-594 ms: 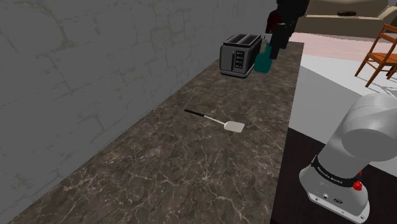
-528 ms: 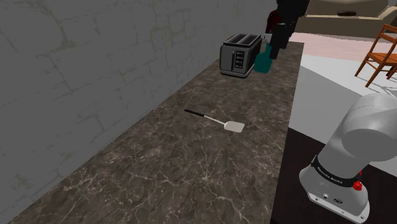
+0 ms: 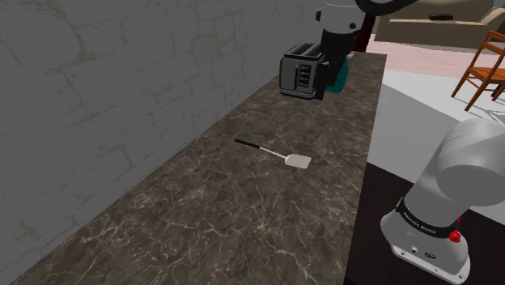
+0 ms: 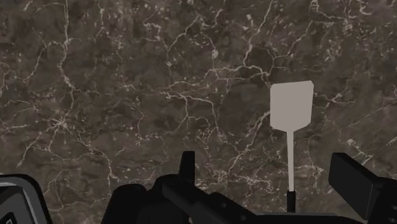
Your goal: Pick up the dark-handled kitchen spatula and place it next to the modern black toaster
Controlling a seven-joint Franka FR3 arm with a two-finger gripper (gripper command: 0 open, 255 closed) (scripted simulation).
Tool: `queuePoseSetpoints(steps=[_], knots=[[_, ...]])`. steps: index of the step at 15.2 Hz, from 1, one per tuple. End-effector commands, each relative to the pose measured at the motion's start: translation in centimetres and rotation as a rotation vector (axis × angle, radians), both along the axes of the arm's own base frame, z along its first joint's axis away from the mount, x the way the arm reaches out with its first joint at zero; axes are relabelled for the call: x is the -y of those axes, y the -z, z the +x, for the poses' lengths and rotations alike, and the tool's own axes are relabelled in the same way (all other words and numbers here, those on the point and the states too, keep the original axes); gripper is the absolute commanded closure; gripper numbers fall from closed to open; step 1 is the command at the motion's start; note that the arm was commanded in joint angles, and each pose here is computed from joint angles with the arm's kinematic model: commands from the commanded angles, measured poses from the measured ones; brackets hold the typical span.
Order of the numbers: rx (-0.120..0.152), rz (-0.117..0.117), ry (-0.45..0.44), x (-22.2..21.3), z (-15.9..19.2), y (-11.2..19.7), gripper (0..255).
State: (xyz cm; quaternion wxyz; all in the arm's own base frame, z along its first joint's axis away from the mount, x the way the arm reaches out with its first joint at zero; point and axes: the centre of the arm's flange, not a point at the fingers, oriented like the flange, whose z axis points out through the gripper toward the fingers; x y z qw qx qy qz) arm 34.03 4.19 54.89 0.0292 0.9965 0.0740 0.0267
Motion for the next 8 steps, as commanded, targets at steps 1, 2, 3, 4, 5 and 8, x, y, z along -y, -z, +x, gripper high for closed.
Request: queuePoseSetpoints(steps=[1, 2, 3, 4, 5, 8], knots=[[0.002, 0.008, -0.011, -1.0, 1.3, 2.0, 0], [0.003, 0.012, -0.017, -1.5, 1.9, 2.9, 0], [0.003, 0.015, -0.023, -2.0, 2.6, 3.9, 0], [0.003, 0.019, -0.029, -2.6, 3.2, 4.9, 0], [0.003, 0.023, -0.034, -3.1, 3.9, 5.9, 0], [0.004, 0.034, -0.052, -4.8, 5.8, 8.8, 0]])
